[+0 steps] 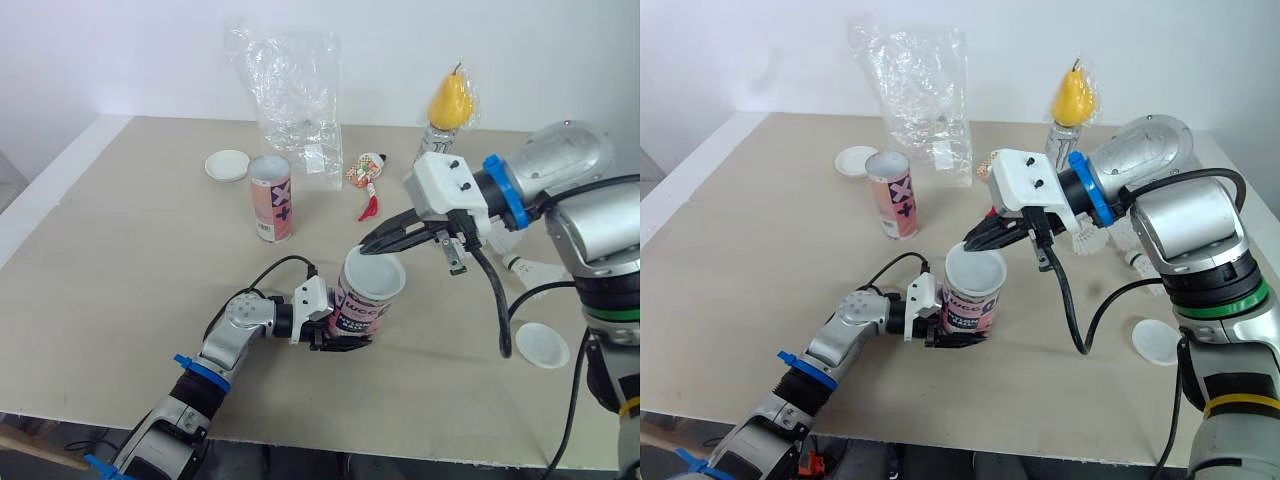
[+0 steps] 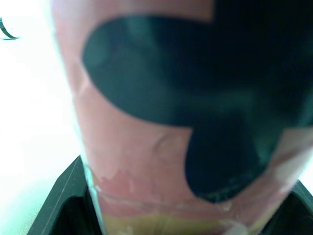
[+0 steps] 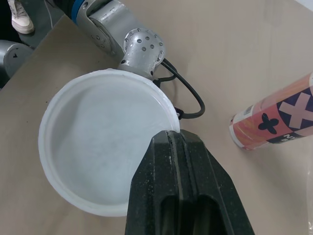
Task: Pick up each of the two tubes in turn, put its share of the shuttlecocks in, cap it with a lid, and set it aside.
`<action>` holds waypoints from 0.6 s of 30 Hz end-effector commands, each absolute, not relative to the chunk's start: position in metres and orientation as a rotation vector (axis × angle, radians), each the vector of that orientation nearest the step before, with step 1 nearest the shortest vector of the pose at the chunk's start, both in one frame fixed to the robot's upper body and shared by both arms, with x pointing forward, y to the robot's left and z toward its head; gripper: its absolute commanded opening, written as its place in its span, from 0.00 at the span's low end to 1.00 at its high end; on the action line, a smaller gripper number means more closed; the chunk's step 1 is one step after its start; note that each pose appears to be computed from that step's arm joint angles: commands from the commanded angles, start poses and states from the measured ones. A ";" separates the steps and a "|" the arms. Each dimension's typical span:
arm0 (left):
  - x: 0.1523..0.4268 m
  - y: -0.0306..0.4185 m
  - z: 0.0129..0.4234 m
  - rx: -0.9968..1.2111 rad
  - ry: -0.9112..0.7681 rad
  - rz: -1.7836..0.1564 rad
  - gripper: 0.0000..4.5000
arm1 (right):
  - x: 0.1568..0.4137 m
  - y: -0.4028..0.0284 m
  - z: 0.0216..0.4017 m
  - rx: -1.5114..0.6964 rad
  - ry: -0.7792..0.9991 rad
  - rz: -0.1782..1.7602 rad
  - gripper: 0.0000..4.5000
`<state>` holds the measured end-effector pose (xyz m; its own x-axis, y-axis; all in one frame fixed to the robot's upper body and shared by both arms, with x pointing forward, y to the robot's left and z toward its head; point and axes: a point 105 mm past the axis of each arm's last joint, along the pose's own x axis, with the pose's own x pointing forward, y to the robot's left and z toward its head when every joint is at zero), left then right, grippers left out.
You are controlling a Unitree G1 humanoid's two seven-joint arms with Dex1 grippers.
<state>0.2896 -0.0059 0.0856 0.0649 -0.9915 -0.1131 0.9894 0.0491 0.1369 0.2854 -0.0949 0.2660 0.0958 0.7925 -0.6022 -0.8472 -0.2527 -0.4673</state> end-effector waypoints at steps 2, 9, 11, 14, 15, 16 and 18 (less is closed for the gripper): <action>0.290 -0.002 0.073 0.190 0.045 -1.484 0.66 | 0.282 -0.092 0.264 -0.998 0.070 1.577 0.02; 0.291 -0.002 0.074 0.184 0.047 -1.476 0.66 | 0.282 -0.091 0.261 -1.008 0.074 1.586 0.02; 0.291 -0.002 0.074 0.183 0.048 -1.476 0.66 | 0.283 -0.093 0.261 -1.015 0.081 1.584 0.02; 0.291 -0.002 0.073 0.180 0.050 -1.474 0.66 | 0.285 -0.094 0.261 -1.026 0.081 1.580 0.02; 0.291 -0.002 0.073 0.180 0.051 -1.474 0.66 | 0.285 -0.094 0.262 -1.028 0.079 1.578 0.02; 0.291 -0.002 0.074 0.180 0.051 -1.474 0.66 | 0.286 -0.095 0.262 -1.032 0.076 1.575 0.02; 0.291 -0.002 0.074 0.177 0.052 -1.472 0.66 | 0.287 -0.095 0.263 -1.039 0.070 1.571 0.02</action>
